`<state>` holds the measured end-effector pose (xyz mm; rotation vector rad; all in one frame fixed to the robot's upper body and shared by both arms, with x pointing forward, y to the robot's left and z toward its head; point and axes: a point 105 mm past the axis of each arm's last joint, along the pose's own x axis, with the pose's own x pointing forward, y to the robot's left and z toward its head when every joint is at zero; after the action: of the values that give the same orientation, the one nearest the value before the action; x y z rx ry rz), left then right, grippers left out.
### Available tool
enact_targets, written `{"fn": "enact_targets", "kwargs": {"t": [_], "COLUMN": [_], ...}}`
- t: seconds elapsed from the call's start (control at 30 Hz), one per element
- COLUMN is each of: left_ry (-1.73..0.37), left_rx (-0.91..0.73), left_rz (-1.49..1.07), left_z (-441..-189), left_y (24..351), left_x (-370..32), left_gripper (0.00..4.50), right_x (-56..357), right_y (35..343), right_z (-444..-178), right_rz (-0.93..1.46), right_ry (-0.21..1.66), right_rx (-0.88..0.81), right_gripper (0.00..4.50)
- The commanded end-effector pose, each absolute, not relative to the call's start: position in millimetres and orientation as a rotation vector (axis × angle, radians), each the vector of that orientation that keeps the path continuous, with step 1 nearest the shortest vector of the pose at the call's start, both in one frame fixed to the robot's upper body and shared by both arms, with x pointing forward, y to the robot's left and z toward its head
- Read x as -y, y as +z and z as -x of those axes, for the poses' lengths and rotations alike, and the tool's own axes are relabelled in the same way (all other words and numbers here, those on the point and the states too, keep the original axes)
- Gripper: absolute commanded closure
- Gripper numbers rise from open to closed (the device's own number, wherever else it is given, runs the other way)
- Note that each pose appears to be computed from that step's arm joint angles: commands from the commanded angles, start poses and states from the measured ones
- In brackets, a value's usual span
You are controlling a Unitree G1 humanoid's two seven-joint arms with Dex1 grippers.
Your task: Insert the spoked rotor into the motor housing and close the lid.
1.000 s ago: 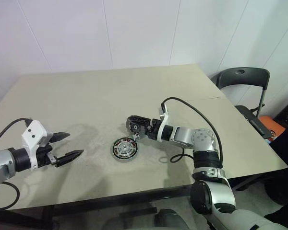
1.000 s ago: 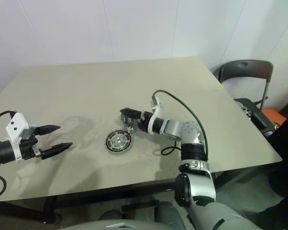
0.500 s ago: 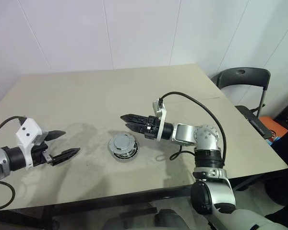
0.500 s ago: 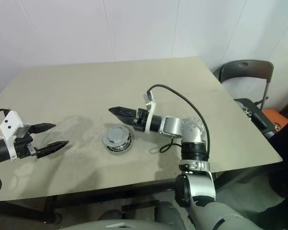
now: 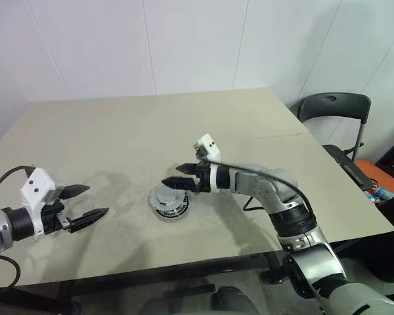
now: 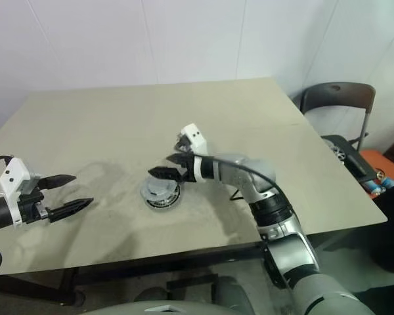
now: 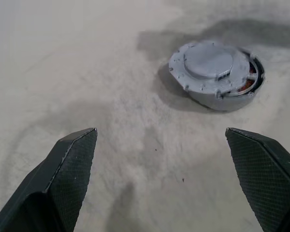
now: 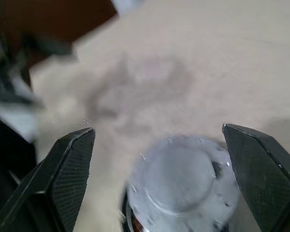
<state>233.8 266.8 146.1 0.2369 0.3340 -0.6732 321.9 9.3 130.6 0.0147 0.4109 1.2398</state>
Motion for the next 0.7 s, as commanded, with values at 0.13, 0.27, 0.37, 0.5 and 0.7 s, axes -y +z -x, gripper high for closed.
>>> {"fn": "enact_targets", "kwargs": {"t": [0.13,0.27,0.37,0.5,0.7], "left_ry": [-0.657,-0.656,-0.651,-0.648,-0.650], "left_rx": [-0.281,-0.281,-0.283,-0.283,-0.282], "left_rz": [-0.194,-0.178,-0.174,-0.169,-0.170], "left_z": [-231,-228,-227,-226,-227], "left_y": [149,144,142,140,141], "left_x": [-265,-263,-263,-262,-260], "left_gripper": [0.00,0.00,0.00,0.00,0.00], "right_x": [-24,-27,-27,-27,-27], "right_y": [132,118,111,99,88], "right_z": [-326,-327,-327,-329,-330], "right_rz": [0.256,0.324,0.346,0.371,0.375], "right_ry": [1.267,1.277,1.280,1.271,1.261], "right_rx": [-0.300,-0.325,-0.342,-0.365,-0.401], "right_gripper": [0.07,0.07,0.07,0.07,0.07]}}
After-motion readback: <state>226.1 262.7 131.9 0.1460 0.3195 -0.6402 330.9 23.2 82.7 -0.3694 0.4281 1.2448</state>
